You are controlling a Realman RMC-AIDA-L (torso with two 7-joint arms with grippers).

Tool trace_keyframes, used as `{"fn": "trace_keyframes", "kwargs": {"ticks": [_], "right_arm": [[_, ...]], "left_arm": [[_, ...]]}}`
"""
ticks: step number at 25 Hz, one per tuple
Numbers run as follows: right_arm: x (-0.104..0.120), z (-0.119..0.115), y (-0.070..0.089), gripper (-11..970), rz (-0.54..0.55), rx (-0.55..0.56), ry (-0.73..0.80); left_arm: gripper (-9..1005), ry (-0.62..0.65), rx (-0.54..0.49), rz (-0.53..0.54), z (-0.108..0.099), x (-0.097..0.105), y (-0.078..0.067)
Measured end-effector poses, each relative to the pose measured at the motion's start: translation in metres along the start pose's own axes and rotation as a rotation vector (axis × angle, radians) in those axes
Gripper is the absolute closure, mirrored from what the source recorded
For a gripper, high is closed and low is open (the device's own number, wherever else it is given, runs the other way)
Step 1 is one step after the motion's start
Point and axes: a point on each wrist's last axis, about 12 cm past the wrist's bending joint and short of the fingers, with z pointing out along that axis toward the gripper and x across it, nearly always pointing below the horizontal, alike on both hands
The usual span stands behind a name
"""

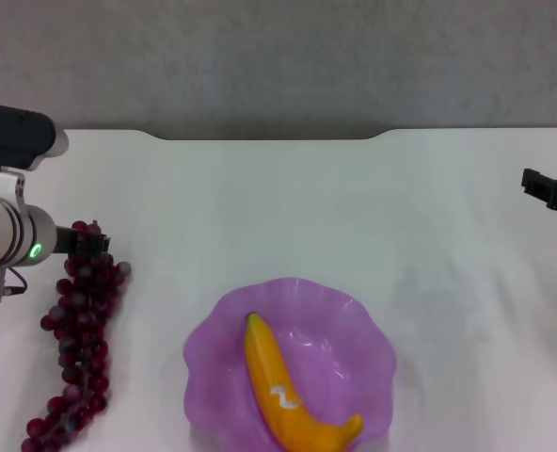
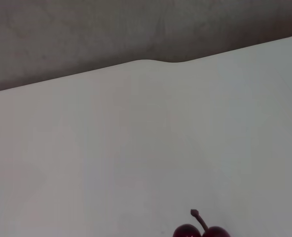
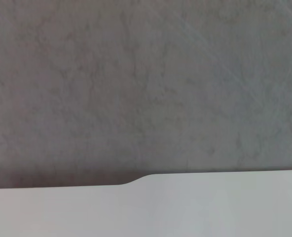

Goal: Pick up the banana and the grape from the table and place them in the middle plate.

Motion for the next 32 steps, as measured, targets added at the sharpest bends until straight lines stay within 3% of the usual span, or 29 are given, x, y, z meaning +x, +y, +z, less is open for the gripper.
{"fn": "trace_keyframes", "kwargs": {"ticks": [8,19,32], "right_arm": [[0.001,0.000,0.000,352,0.001,0.001,0.002],[0.003,0.002,-0.001,353,-0.002,0.000,0.018],[0.004,0.003,0.000,352,-0.004,-0.004,0.026]], "left_arm": [[592,0.001,-0.002,-0.002,0.000,0.000,0.001],[719,-0.005,0.002,0.017,-0.006,0.000,0.002],[779,-0.072,0.009,0.039,-0.046,-0.019,0.004]]}}
